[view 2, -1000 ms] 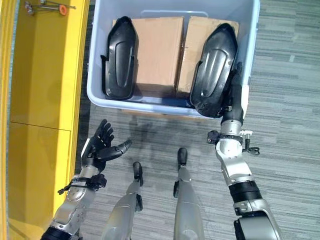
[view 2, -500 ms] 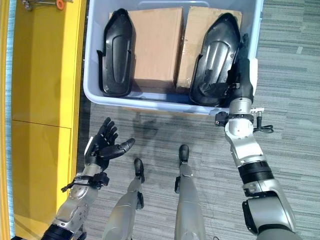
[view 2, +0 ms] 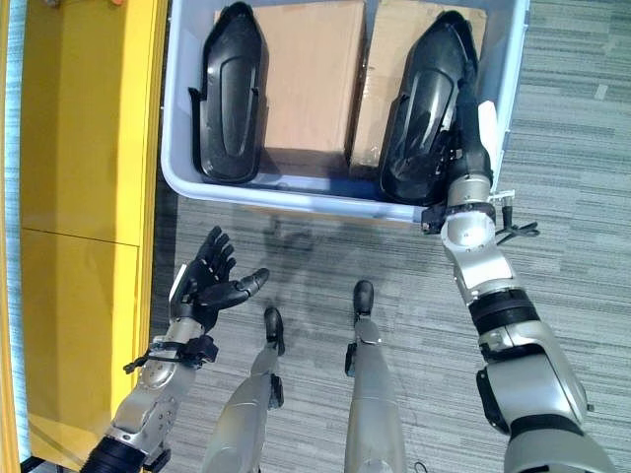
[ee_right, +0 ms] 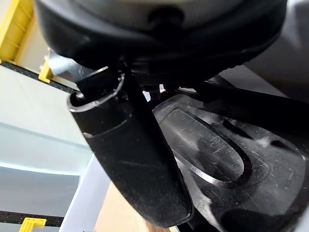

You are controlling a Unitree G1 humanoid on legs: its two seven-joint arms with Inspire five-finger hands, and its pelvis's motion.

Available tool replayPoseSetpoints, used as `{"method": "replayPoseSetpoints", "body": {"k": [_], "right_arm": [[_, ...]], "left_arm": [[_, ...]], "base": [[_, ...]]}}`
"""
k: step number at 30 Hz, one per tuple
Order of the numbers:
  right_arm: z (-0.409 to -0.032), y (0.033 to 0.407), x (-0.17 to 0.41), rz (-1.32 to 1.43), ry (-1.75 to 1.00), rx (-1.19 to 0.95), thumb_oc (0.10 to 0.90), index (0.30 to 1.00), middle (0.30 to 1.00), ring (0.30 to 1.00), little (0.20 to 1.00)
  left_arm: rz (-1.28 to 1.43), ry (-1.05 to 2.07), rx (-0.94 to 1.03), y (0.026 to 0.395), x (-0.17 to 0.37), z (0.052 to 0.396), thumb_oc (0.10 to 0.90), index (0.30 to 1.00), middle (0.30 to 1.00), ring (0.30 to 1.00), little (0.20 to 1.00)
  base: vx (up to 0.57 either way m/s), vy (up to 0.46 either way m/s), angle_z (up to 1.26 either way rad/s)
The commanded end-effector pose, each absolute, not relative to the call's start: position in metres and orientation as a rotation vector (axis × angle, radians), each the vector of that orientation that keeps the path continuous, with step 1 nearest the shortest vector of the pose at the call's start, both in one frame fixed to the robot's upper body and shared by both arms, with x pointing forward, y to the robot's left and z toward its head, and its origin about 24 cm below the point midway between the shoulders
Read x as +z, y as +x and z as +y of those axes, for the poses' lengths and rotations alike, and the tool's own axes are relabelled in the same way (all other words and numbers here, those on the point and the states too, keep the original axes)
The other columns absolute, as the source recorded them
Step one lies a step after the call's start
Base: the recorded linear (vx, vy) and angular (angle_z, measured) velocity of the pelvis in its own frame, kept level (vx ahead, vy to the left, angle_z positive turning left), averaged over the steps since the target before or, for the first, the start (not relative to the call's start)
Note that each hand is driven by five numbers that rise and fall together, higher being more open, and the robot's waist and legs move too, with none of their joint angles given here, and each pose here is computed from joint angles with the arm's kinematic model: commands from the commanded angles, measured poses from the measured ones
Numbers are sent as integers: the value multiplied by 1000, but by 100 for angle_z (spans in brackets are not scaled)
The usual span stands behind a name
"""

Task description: Move parts from the plastic box to the shelf.

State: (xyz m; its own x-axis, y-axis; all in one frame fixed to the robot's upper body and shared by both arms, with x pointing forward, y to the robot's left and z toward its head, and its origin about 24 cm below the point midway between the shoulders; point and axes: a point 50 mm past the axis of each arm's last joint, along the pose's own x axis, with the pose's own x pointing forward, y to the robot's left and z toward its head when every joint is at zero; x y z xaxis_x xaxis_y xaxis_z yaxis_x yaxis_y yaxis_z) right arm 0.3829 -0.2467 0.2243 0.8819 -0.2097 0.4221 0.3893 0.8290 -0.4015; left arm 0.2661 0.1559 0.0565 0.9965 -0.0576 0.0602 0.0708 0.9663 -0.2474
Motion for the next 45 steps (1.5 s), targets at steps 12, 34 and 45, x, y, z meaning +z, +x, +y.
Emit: {"method": "replayPoseSetpoints", "body": {"k": [12,34,45], "right_arm": [[-259,399,271,-369,-547,-346,900,1000,1000,1000,1000],[-262,398,319,-425,-561,-374,900,1000,1000,1000,1000],[-267,393,345,-462,-557,-410,900,1000,1000,1000,1000]], "left_arm": [[-244,-299,-137,266,91,146,900,1000,1000,1000,1000],[-245,-315,-165,267,92,141,900,1000,1000,1000,1000],[-236,-317,-168,264,90,144,900,1000,1000,1000,1000]], "base": [[-3,0,6],[0,6,4],[1,4,1]]}}
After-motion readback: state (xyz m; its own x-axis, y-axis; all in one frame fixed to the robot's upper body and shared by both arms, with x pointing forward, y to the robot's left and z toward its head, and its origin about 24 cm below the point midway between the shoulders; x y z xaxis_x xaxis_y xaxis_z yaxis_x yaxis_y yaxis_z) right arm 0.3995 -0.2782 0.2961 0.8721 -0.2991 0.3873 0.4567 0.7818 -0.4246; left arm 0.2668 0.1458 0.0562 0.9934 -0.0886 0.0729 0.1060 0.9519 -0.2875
